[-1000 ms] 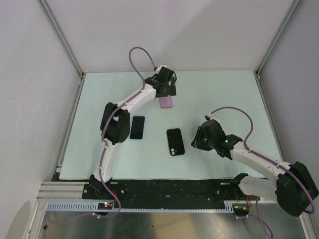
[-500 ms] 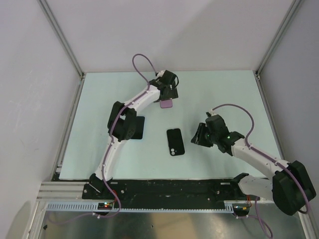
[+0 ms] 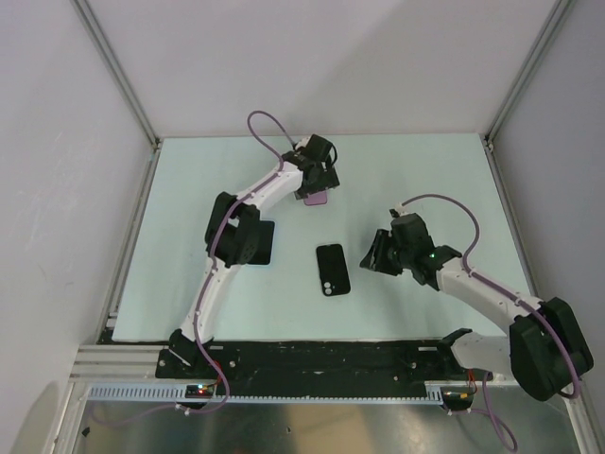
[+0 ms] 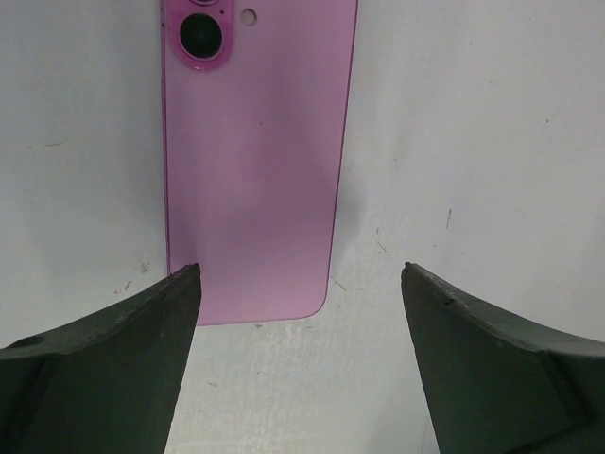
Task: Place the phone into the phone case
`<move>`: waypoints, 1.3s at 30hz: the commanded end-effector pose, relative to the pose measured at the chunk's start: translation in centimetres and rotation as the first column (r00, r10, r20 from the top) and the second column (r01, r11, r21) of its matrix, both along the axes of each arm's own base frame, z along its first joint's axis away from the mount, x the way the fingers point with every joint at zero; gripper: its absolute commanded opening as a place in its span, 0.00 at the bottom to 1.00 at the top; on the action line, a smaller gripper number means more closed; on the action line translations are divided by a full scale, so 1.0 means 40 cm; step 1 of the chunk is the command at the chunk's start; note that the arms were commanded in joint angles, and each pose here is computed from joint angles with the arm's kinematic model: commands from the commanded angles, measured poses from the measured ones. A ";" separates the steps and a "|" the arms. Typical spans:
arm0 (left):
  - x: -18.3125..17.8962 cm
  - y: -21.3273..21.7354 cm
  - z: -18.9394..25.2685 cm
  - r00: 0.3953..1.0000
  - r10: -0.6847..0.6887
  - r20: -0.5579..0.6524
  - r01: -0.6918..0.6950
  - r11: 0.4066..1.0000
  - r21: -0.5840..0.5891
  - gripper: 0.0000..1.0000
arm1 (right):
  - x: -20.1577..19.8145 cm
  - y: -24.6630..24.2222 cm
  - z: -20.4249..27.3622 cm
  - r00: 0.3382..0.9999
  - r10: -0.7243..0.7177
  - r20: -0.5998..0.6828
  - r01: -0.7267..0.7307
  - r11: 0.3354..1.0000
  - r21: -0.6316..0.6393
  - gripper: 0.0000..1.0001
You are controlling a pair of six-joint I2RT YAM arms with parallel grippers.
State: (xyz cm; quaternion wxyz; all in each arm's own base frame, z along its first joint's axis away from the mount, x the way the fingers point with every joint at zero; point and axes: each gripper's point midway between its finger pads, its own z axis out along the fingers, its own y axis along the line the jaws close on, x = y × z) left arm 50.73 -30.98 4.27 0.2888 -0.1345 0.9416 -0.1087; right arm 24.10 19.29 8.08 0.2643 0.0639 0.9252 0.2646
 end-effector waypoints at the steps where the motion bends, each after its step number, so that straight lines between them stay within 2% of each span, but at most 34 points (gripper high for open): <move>1: 0.007 0.010 0.023 0.999 0.043 -0.008 -0.043 0.998 -0.048 0.90 | 0.056 0.023 0.048 0.998 0.008 0.064 -0.010 0.999 0.033 0.39; 7: -0.006 0.036 0.026 0.999 0.042 -0.023 -0.043 0.998 -0.039 0.91 | 0.128 0.028 0.046 0.997 -0.025 0.078 0.022 0.999 0.035 0.39; 13: -0.015 0.059 0.070 1.000 0.005 -0.019 -0.006 0.998 -0.055 0.88 | 0.295 0.054 0.072 0.992 -0.077 0.101 0.063 0.989 0.135 0.36; 23: 0.004 0.096 0.085 0.998 -0.042 -0.039 0.037 0.993 -0.114 0.84 | 0.552 0.122 -0.034 0.990 -0.135 -0.044 0.142 0.933 0.331 0.34; 30: 0.020 0.084 0.057 0.994 -0.077 -0.079 0.061 0.980 -0.191 0.77 | 0.652 0.166 -0.082 0.980 -0.145 -0.136 0.191 0.874 0.446 0.30; 39: 0.020 0.076 0.021 0.989 -0.086 -0.121 0.056 0.971 -0.232 0.69 | 0.727 0.205 -0.096 0.965 -0.197 -0.172 0.254 0.867 0.429 0.27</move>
